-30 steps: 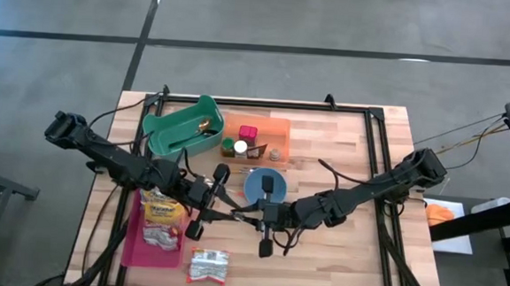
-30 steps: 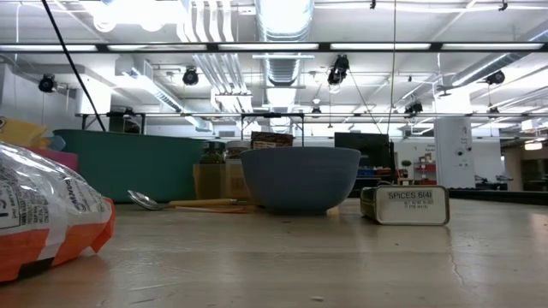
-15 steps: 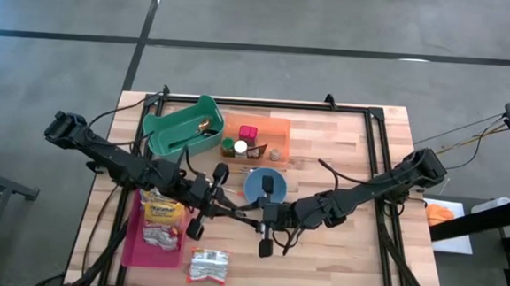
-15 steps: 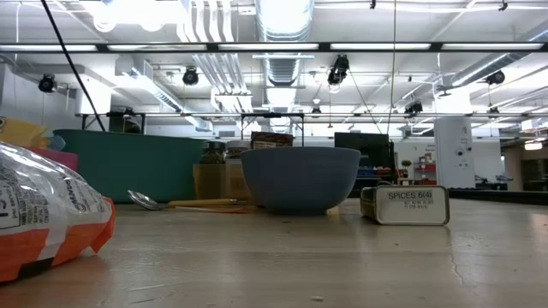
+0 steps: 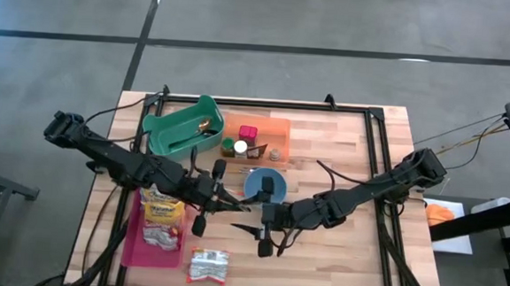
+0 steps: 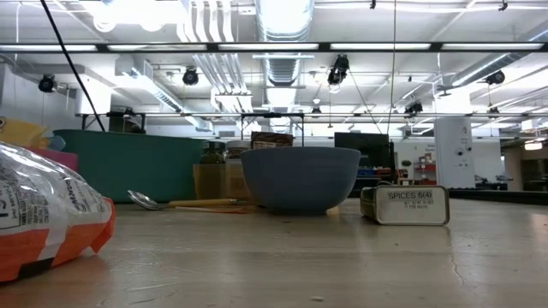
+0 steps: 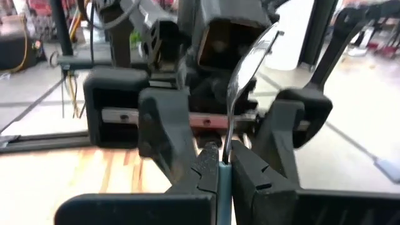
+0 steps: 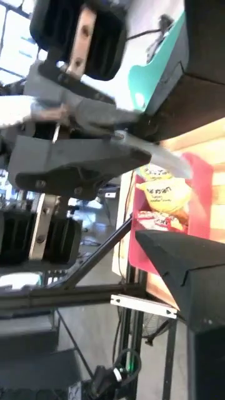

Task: Pick & Place Food Item
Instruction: Put the blue spoon into the green bin

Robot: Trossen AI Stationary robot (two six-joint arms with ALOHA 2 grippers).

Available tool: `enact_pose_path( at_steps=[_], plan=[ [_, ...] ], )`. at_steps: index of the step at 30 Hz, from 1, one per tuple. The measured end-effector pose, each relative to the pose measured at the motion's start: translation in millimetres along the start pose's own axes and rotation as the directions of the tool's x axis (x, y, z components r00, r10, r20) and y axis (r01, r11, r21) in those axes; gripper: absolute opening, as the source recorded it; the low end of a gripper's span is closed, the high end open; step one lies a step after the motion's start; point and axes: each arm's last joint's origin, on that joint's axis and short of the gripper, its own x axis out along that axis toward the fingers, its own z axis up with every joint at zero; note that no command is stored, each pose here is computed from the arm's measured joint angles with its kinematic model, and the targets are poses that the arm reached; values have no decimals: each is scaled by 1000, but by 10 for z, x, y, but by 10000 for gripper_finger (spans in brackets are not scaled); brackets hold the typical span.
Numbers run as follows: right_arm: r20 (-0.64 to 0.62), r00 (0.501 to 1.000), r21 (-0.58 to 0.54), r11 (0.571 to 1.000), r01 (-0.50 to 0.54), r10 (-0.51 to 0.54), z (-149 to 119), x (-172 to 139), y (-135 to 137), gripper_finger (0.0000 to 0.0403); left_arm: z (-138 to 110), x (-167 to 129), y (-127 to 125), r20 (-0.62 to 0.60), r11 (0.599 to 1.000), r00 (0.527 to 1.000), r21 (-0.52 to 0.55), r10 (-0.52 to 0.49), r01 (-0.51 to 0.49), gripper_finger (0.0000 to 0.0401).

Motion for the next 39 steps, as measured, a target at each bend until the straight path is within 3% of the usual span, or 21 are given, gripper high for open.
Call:
enact_pose_path(
  at_steps=[6, 12, 15, 17, 20, 24, 29, 31, 35, 39],
  plan=[
    [-75, 987, 89, 985, 147, -140, -11, -64, -86, 248, 109, -39, 6, -65, 999, 996, -5, 54, -54, 9],
    [-108, 983, 107, 982, 157, -145, 74, -208, -164, 249, 206, -235, 42, -61, 996, 994, -7, 88, -89, 9],
    [-156, 977, 99, 982, 163, -147, 93, -313, -210, 249, 218, -400, 94, -103, 983, 978, 15, 182, -181, 9],
    [-198, 968, 106, 979, 175, -152, 89, -396, -250, 249, 199, -523, 152, -155, 951, 939, 31, 308, -308, 9],
    [-278, 947, 141, 968, 208, -163, -17, -472, -285, 249, 179, -721, 286, -229, 857, 829, 49, 510, -514, 9],
    [-340, 925, 140, 964, 226, -167, -242, -540, -294, 249, 167, -875, 503, -353, 782, 713, 102, 606, -615, 9],
    [-327, 929, 174, 955, 239, -173, -463, -651, -344, 249, 138, -1054, 912, -483, 652, 527, 129, 699, -747, 8],
    [-286, 942, 195, 953, 234, -173, -544, -715, -374, 249, 91, -1114, 1090, -549, 633, 489, 98, 678, -768, 8],
    [-174, 971, 228, 953, 200, -162, -613, -922, -469, 249, -69, -1197, 1418, -658, 633, 467, 19, 590, -774, 8],
    [-98, 988, 255, 957, 140, -118, -700, -1126, -552, 249, -231, -1270, 1686, -722, 627, 405, 51, 561, -777, 8]
  ],
)
